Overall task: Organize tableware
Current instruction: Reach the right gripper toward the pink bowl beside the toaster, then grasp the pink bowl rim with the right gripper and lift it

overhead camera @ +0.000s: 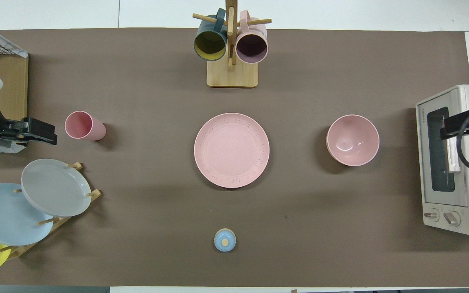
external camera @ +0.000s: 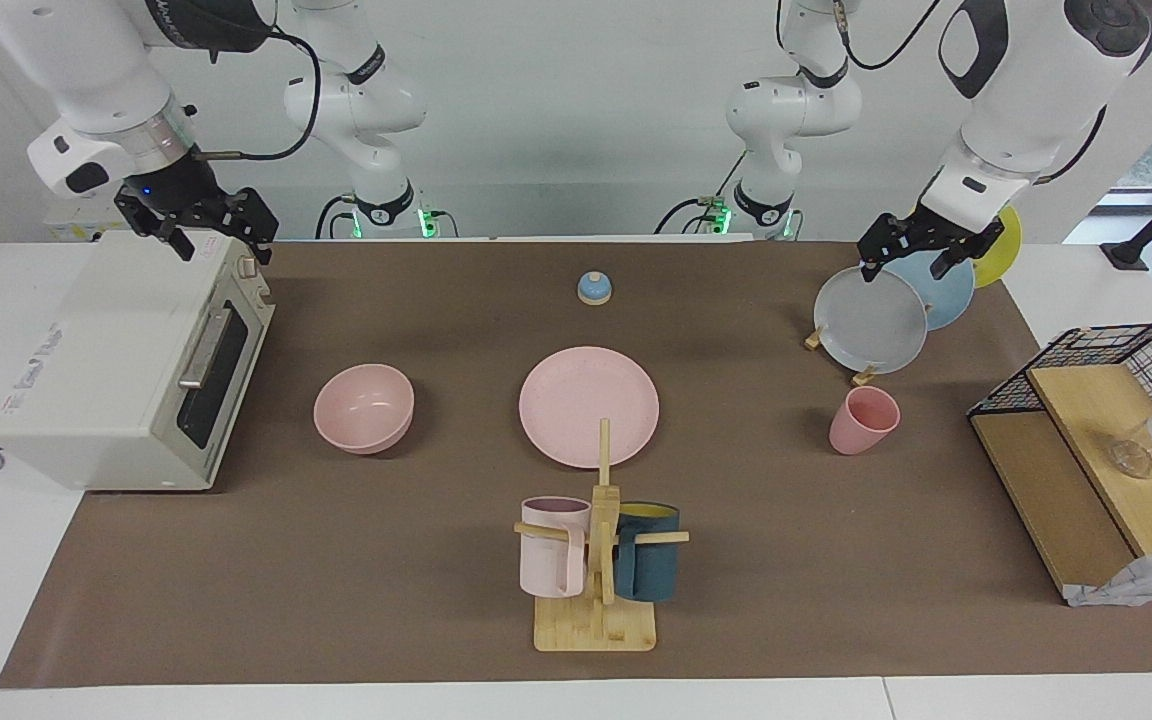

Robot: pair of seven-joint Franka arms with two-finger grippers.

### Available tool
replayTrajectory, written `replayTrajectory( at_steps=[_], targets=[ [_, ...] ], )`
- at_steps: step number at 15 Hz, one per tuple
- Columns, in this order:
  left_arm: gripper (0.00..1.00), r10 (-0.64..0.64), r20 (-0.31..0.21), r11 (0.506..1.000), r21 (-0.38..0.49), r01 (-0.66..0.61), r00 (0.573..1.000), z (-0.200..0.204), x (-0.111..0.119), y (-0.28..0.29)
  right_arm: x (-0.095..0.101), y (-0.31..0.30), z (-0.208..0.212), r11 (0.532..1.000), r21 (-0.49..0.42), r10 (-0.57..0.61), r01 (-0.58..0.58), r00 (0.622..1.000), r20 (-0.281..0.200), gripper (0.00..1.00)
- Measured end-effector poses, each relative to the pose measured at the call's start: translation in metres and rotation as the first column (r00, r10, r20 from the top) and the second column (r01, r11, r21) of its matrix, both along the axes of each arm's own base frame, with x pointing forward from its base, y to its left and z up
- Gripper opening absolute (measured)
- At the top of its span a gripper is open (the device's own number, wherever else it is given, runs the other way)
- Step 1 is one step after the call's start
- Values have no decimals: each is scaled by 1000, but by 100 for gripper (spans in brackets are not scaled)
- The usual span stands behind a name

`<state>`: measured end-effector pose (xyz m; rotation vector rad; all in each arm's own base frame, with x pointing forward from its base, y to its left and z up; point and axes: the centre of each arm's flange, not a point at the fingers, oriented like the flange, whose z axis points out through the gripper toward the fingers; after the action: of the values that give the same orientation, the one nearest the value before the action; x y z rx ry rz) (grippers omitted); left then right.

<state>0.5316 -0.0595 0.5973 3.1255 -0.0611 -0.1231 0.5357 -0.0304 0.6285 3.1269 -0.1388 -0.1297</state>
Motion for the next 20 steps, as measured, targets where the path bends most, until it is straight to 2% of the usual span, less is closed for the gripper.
replayTrajectory(
  at_steps=[10,13,16,20],
  targets=[
    [100,1,0,1000,0,-1,1000,0,0,0,0,2,-1,1000,6,5,-5,1000,1,100],
    [100,1,0,1000,0,-1,1000,0,0,0,10,51,-6,995,14,94,-95,994,59,100],
    [100,1,0,1000,0,-1,1000,0,0,0,22,119,-48,987,11,159,-161,981,111,100],
    [100,3,0,1000,0,-3,1000,0,0,0,47,162,-153,981,2,194,-196,969,151,100]
  ],
)
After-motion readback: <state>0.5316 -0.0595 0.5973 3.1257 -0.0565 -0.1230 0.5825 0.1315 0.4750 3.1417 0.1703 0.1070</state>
